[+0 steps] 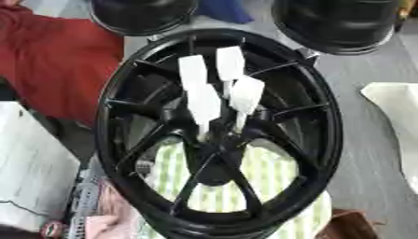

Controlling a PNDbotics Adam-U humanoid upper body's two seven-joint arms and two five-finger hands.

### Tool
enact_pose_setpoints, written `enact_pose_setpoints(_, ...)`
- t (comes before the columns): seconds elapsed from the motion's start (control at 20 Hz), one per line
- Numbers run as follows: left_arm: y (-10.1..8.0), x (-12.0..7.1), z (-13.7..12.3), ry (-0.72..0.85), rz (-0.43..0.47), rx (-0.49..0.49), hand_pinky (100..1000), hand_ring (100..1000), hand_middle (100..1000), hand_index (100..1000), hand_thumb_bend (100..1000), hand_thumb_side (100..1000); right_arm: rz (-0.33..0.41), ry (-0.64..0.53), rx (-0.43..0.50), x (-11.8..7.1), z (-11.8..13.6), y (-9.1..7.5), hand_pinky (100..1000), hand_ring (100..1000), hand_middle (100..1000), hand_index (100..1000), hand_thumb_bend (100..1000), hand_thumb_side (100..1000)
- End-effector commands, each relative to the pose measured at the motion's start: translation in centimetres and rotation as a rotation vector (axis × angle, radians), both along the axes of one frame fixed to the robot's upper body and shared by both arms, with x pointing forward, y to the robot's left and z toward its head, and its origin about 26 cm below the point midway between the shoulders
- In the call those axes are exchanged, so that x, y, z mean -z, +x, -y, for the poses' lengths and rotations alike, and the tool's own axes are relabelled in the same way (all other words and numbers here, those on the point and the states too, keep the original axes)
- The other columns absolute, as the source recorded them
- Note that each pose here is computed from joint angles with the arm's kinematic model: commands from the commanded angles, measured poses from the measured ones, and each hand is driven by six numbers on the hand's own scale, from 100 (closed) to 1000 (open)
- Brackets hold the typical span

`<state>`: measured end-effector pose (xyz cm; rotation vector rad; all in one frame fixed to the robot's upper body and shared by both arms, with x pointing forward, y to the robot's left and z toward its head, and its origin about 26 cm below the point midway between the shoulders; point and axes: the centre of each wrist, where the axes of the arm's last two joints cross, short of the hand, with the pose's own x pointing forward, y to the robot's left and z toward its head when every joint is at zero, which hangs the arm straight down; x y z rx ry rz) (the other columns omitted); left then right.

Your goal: Pull the pin out of the wheel hub.

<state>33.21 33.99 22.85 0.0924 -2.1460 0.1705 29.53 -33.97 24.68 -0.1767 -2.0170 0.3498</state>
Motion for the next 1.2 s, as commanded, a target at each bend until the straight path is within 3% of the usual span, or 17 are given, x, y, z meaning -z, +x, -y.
enact_pose_setpoints(0.05,-0.4,-1.0,-0.2,0.02,0.034,-0.01,863,799,682,816,304,515,0.024,-0.021,0.004,-0.9,0.2,-0.1,745,715,603,750,269,487)
enact_pose_setpoints(0.35,-0.4,-1.0,-0.2,0.02,0.031,-0.01,863,798,682,816,305,514,0.037,-0.031,0.008,-1.2,0.3,-0.2,746,718,607,753,258,489)
enact_pose_setpoints(0.55,-0.4,-0.9,-0.3,0.023,0.03,-0.011,863,798,682,816,305,513,0.101,-0.121,-0.007,-3.5,0.1,-0.7,754,738,627,771,227,486)
enact_pose_setpoints(0.9,-0.4,-0.6,-0.3,0.036,0.014,-0.007,863,798,682,816,304,515,0.211,-0.56,-0.152,-9.7,-1.2,-1.7,772,756,664,786,131,496)
enact_pose_setpoints(1.2,-0.4,-0.7,-0.3,0.051,0.009,-0.004,863,797,682,816,304,515,0.224,-0.874,-0.278,-12.7,-2.7,-2.2,782,763,685,789,100,463)
